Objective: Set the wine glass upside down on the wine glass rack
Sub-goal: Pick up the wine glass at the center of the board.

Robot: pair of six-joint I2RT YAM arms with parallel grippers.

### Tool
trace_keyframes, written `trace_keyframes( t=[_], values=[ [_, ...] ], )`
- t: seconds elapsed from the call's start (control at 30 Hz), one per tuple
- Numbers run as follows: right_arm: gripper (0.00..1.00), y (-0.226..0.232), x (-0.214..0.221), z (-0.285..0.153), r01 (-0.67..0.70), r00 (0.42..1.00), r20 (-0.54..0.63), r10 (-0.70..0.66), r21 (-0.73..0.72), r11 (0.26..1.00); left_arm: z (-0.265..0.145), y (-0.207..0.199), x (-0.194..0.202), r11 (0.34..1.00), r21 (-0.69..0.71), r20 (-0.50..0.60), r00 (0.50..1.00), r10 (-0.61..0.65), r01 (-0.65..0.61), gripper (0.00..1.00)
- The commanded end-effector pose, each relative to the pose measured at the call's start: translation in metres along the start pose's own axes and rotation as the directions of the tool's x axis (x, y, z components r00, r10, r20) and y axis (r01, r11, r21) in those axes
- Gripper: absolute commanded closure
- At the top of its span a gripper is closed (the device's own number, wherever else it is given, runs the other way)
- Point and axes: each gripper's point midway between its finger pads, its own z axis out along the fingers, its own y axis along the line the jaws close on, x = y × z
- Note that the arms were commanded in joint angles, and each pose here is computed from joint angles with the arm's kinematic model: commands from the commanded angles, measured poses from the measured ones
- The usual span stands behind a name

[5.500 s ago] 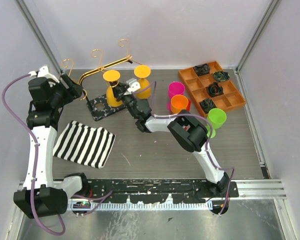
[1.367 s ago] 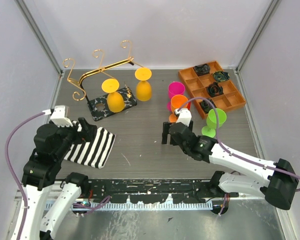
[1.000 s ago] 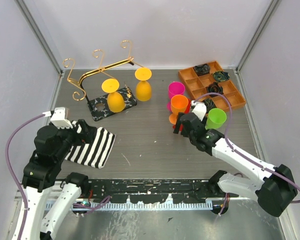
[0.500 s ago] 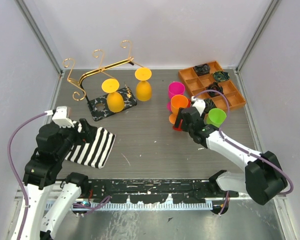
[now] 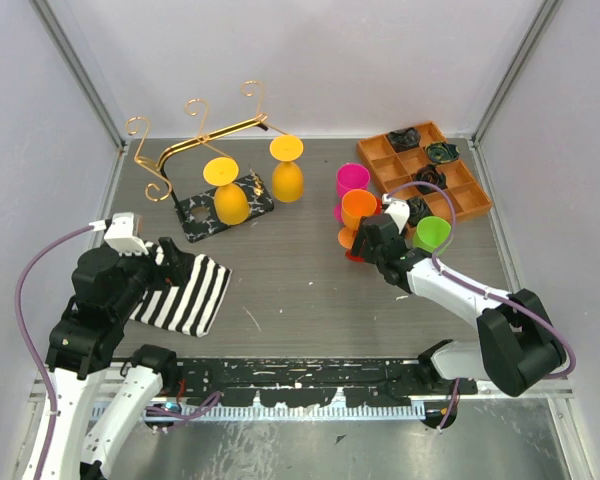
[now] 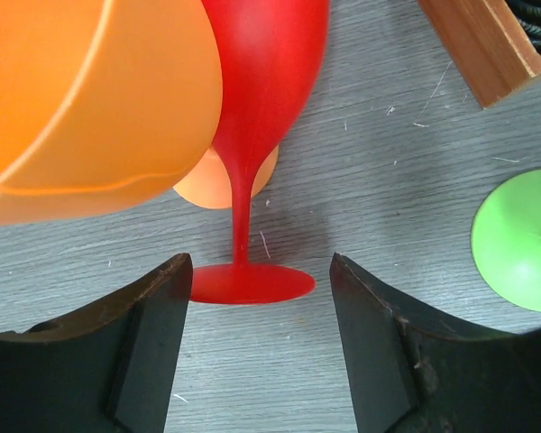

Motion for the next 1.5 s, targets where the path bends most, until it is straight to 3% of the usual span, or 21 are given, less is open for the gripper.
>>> trace_keyframes(
  t=[0.0, 0.3, 0.73, 1.47],
  values=[
    [0.33, -0.002, -0.003, 0.001, -0.030, 0.999, 0.014, 0.030, 0.008, 1.000, 0.001, -0.002, 0.004, 1.000, 0.017, -0.013, 1.000, 0.007, -0.007, 0.01],
    [0.48, -0.009, 0.004, -0.011, -0.017, 1.000, -0.021, 0.017, 0.014, 1.000, 0.002, -0.002, 0.004, 1.000, 0.018, -0.013, 1.000, 0.008, -0.008, 0.01],
    [0.49, -0.020, 0.019, -0.034, -0.040, 0.996, -0.076, 0.040, 0.009, 0.999, 0.002, -0.003, 0.005, 1.000, 0.020, -0.017, 1.000, 0.007, -0.007, 0.01],
    [0.58, -0.018, 0.063, -0.077, -0.155, 0.970, -0.211, 0.125, -0.135, 0.979, 0.002, -0.003, 0.005, 1.000, 0.020, -0.016, 1.000, 0.005, -0.005, 0.01]
  ],
)
